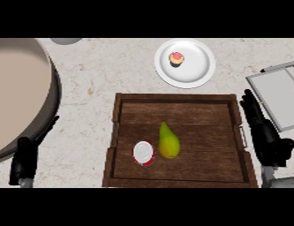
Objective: Pick the pear from the tray and place it in the tiered shelf
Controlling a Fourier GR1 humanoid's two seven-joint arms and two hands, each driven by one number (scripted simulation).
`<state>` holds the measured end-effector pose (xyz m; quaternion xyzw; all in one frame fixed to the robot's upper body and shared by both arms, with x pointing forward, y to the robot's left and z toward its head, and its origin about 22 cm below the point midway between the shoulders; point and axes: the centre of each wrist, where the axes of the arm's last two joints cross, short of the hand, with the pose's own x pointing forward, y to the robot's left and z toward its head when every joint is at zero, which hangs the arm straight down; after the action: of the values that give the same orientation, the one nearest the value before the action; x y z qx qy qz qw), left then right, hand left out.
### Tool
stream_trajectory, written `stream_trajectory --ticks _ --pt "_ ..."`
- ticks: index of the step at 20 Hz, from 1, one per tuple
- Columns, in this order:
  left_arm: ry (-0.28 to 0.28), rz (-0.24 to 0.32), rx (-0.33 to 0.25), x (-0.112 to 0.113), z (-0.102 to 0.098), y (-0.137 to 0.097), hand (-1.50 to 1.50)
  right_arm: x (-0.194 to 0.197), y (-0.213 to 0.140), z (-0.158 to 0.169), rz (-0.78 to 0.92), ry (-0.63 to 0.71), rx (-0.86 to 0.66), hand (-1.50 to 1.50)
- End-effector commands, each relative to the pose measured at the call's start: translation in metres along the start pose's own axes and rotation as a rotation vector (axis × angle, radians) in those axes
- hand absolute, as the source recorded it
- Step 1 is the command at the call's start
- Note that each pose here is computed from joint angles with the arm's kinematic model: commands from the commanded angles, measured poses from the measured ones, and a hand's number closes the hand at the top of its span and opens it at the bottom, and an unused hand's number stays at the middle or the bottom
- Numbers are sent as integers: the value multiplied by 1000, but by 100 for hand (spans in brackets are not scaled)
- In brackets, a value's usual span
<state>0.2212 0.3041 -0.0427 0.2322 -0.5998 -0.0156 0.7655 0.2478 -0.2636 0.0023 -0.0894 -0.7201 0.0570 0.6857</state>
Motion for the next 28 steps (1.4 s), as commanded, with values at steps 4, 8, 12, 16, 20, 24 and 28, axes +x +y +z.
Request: stream_trajectory --ticks 4,8,12,16,20,24,28 --pt "-178 116 -143 71 -25 -16 0 56 31 -73 -72 -60 225 150" --pt "-241 233 -294 98 -19 -34 0 42 34 -91 1 195 75 150" --pt "-237 263 -324 102 -13 -26 0 31 49 -93 -398 164 257 -150" --pt "-208 269 -303 116 -19 -23 0 66 35 -117 -369 62 421 -150" --pt "-210 287 -299 117 -19 -20 0 100 33 -128 -155 139 627 -150" --pt "-226 259 -311 110 -13 -10 0 138 36 -143 154 216 764 -150" --pt "-209 260 -311 100 -4 -15 0 175 50 -139 613 178 830 -150"
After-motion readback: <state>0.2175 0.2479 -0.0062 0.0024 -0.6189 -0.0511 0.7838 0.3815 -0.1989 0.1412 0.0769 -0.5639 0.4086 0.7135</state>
